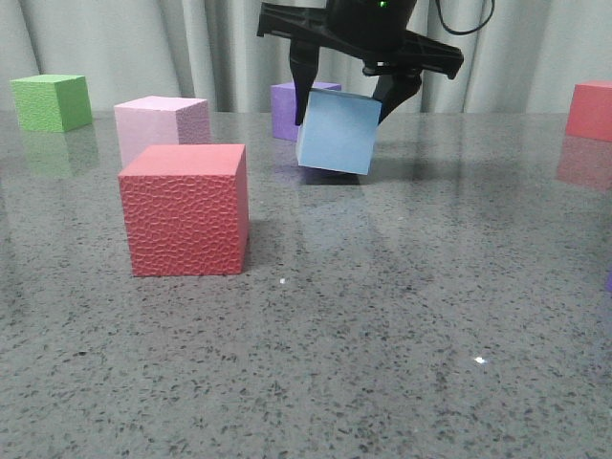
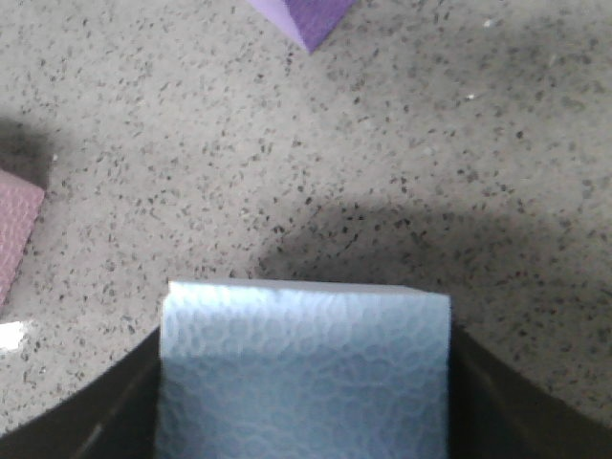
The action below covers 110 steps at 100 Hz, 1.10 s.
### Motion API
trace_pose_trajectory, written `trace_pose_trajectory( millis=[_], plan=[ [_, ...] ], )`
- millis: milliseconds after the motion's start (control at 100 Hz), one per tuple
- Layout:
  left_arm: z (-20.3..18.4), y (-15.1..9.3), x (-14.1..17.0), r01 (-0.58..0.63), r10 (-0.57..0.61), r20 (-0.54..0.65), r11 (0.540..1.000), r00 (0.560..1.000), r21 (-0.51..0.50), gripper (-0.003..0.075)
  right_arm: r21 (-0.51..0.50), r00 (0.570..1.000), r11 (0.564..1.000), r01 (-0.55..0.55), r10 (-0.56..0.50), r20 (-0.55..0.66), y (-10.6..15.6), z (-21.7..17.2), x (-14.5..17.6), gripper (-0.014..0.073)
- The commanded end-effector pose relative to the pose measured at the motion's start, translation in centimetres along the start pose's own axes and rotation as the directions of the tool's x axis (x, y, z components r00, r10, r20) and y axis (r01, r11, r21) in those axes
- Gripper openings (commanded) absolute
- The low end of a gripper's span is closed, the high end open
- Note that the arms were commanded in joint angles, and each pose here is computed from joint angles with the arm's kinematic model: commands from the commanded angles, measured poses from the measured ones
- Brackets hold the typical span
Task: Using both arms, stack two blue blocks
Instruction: 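Carry the light-blue cube toward the purple cube and lower it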
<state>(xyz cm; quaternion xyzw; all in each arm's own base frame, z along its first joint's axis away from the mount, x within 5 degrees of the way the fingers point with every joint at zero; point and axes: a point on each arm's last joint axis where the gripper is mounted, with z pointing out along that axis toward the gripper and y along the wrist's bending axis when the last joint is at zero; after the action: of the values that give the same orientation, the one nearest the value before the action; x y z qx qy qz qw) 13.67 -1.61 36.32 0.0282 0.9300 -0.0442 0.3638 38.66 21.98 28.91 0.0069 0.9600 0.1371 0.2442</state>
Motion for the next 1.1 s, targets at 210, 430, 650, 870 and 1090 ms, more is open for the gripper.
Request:
trace_pose_trajectory(
  millis=[210, 430, 650, 870, 1090],
  plan=[
    [-0.86, -0.19, -1.00, -0.001, 0.000, 0.074, 1.000, 0.997, 0.012, 0.0640, -0.053, 0.992, 0.999, -0.002, 0.009, 0.127, 0.64, -3.62, -1.49, 0.0320],
    [-0.85, -0.18, -0.91, -0.001, 0.000, 0.064, 1.000, 0.998, 0.011, 0.0640, -0.063, 0.990, 0.998, -0.001, 0.010, 0.143, 0.73, -3.65, -1.64, 0.0320],
    [-0.85, -0.18, -0.91, -0.001, 0.000, 0.064, 1.000, 0.998, 0.011, 0.0640, -0.067, 0.989, 0.998, 0.000, 0.010, 0.149, 0.76, -3.66, -1.69, 0.0320],
    [-0.85, -0.18, -0.91, -0.001, 0.000, 0.064, 1.000, 0.998, 0.011, 0.0640, -0.067, 0.989, 0.998, 0.000, 0.010, 0.150, 0.76, -3.66, -1.70, 0.0321],
    [-0.85, -0.18, -0.91, -0.001, 0.000, 0.064, 1.000, 0.998, 0.011, 0.0640, -0.067, 0.989, 0.998, 0.000, 0.010, 0.149, 0.76, -3.66, -1.69, 0.0386]
  ],
)
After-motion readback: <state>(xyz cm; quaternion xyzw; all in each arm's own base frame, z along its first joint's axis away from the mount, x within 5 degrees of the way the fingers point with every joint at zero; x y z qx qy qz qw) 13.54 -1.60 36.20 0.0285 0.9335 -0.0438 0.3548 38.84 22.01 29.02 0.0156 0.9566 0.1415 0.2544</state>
